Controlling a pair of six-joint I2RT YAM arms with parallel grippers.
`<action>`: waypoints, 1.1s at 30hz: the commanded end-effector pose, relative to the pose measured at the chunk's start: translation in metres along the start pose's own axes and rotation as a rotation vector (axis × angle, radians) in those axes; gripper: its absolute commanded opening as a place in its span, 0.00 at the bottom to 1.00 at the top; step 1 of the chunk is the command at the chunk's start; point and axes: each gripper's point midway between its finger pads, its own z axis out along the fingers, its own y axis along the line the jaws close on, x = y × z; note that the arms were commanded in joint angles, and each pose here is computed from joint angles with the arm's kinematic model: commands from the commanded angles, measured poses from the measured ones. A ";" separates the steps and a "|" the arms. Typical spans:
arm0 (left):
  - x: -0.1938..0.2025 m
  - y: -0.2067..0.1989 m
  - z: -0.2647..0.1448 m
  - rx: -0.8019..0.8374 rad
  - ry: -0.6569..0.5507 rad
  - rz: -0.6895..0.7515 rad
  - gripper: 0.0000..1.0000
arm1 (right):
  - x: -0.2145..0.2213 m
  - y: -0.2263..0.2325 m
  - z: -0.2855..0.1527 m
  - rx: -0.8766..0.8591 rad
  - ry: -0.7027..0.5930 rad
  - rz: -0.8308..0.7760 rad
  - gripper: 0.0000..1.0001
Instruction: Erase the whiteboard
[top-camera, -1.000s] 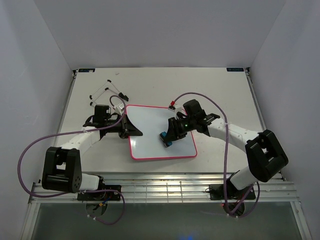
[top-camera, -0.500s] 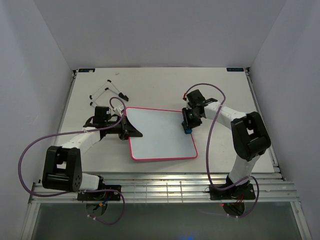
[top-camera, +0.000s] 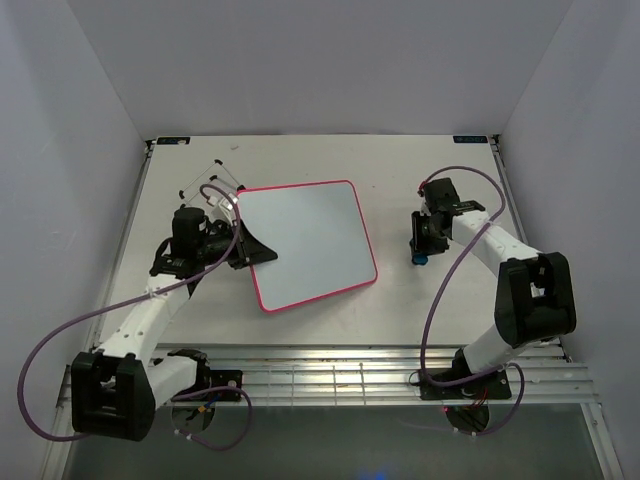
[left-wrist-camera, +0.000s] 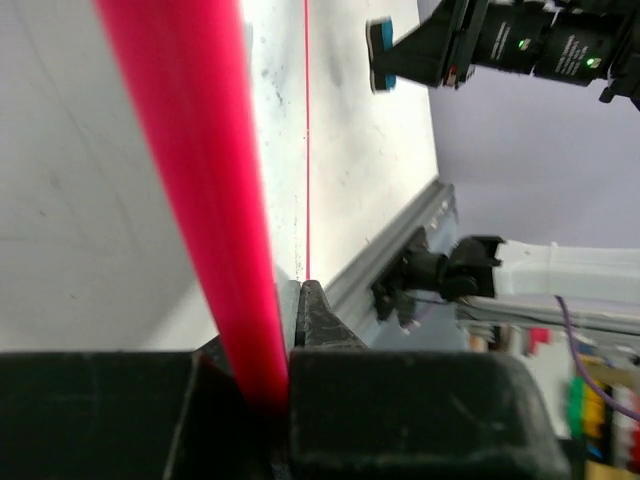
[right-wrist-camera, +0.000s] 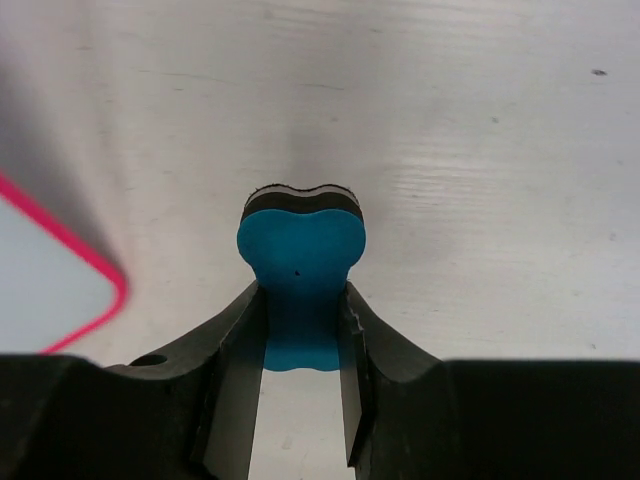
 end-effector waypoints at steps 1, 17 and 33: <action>-0.040 -0.028 -0.017 0.004 -0.198 0.236 0.00 | 0.024 -0.027 0.015 0.079 0.081 0.030 0.15; -0.069 -0.080 -0.045 0.065 -0.351 0.384 0.00 | 0.022 -0.028 0.016 0.089 0.065 0.047 0.66; -0.200 -0.118 -0.067 0.053 -0.579 0.544 0.00 | 0.007 0.042 -0.073 -0.337 -0.263 -0.005 0.84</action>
